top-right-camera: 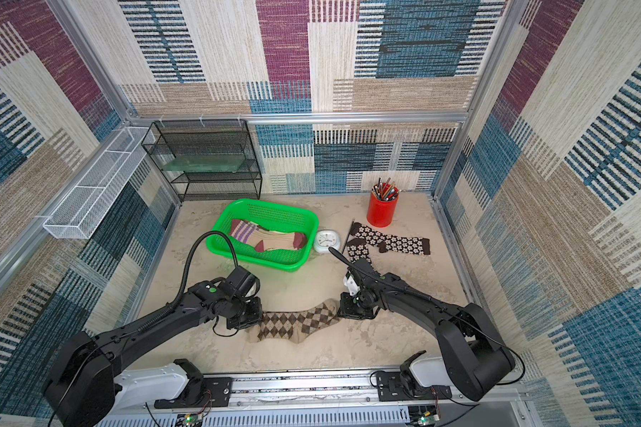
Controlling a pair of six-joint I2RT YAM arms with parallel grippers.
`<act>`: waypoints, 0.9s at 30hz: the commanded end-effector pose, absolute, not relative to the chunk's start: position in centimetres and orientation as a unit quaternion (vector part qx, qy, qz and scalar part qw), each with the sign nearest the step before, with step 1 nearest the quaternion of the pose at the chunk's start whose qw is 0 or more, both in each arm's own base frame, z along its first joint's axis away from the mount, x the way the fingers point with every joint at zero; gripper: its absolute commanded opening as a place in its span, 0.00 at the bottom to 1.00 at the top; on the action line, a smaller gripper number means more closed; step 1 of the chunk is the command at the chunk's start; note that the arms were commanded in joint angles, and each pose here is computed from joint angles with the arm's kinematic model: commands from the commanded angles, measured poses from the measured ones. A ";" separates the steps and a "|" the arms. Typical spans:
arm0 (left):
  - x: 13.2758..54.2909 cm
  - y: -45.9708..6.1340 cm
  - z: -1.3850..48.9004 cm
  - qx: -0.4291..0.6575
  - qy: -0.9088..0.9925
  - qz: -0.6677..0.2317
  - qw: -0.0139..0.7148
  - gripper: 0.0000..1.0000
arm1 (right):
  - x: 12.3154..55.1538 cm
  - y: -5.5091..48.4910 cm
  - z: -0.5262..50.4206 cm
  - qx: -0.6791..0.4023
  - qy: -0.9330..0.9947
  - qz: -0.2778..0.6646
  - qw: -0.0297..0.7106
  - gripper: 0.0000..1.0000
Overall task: Place the socks together as a pair
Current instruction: Flatten out the sock, then pick up a pair of socks from the center of the board.
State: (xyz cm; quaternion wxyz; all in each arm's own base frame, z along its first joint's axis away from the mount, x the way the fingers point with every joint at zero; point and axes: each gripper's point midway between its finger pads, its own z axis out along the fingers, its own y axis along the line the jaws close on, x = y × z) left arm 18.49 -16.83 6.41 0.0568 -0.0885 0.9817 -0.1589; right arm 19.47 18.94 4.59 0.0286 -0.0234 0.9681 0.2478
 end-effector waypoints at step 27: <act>17.6 -13.5 3.5 -0.125 0.983 -0.115 0.071 0.80 | 19.5 20.0 3.9 -0.072 0.962 0.259 0.053 0.67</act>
